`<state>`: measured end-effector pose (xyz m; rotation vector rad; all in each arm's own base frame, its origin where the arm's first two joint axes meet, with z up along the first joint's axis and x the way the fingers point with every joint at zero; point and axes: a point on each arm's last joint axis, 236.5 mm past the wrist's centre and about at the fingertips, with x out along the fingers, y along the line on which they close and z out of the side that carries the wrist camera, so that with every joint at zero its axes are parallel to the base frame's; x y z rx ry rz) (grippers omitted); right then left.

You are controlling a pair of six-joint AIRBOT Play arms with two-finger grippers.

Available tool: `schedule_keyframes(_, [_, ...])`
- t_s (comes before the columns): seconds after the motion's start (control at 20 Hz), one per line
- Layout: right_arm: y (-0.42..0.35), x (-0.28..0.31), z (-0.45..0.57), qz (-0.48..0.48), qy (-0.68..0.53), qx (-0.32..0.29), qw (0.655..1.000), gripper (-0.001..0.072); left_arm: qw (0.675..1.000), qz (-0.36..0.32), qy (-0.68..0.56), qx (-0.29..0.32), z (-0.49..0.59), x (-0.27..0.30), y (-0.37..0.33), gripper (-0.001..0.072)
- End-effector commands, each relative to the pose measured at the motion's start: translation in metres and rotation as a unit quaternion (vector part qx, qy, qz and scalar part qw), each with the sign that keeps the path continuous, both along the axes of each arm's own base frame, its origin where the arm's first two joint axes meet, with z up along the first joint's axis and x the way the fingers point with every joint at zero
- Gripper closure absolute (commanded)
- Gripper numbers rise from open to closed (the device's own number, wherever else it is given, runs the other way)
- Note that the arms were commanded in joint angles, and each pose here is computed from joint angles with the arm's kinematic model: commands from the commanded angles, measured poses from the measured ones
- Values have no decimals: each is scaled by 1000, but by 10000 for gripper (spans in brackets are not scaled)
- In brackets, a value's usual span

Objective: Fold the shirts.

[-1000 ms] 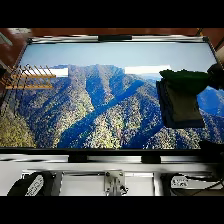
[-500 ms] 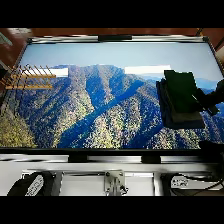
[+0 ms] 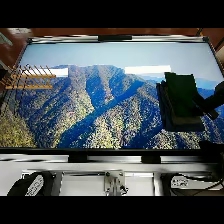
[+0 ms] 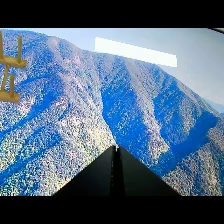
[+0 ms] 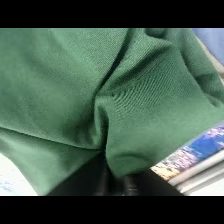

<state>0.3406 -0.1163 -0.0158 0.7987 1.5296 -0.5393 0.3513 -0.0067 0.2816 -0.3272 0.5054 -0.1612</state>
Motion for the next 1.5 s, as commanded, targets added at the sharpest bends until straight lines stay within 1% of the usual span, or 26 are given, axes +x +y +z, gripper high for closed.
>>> schedule_keyframes(0.0, [1,-6,1,30,7,1,1000,158,1000,0,2,0,-1,1,1,658])
schedule_keyframes(0.05, [3,-11,4,61,10,6,998,89,1000,0,3,-1,-2,2,1,658])
schedule_keyframes(0.1, [0,-15,11,77,10,-2,997,90,1000,0,5,-1,-4,3,1,658])
schedule_keyframes(0.2, [-21,-10,42,89,-19,-59,994,90,1000,0,12,-3,-9,7,2,658])
schedule_keyframes(0.25, [-33,2,66,100,-58,-95,989,90,1000,-2,16,-4,-11,9,2,658])
schedule_keyframes(0.3, [-43,24,100,111,-121,-135,977,90,1000,-11,20,1,-16,12,-1,659])
schedule_keyframes(0.35, [-49,48,138,119,-193,-171,959,90,999,-30,21,16,-20,15,-7,660])
schedule_keyframes(0.4, [-47,72,178,133,-267,-205,932,91,998,-51,25,26,-26,20,-17,660])
schedule_keyframes(0.5, [-15,115,248,179,-389,-258,866,92,994,-84,56,50,-53,32,-36,661])
schedule_keyframes(0.55, [13,127,262,211,-415,-262,845,92,988,-98,86,78,-76,38,-46,662])
schedule_keyframes(0.6, [49,135,260,252,-420,-253,834,91,980,-106,128,110,-101,41,-52,662])
schedule_keyframes(0.65, [82,136,245,301,-398,-248,830,93,965,-112,176,159,-128,40,-56,662])
schedule_keyframes(0.75, [130,121,186,387,-289,-236,843,98,915,-112,277,272,-175,35,-56,655])
schedule_keyframes(0.8, [156,109,157,424,-244,-201,849,97,897,-129,306,293,-190,34,-67,479])
schedule_keyframes(0.85, [179,99,139,444,-221,-160,854,96,884,-146,332,297,-204,32,-80,107])
schedule_keyframes(0.9, [201,92,127,454,-211,-119,858,96,876,-150,349,297,-214,31,-88,48])
schedule_keyframes(1.0, [218,88,124,436,-213,-81,871,96,876,-145,366,279,-225,30,-96,59])
schedule_keyframes(1.45, [219,90,126,433,-220,-81,871,96,877,-135,372,272,-226,31,-91,56])
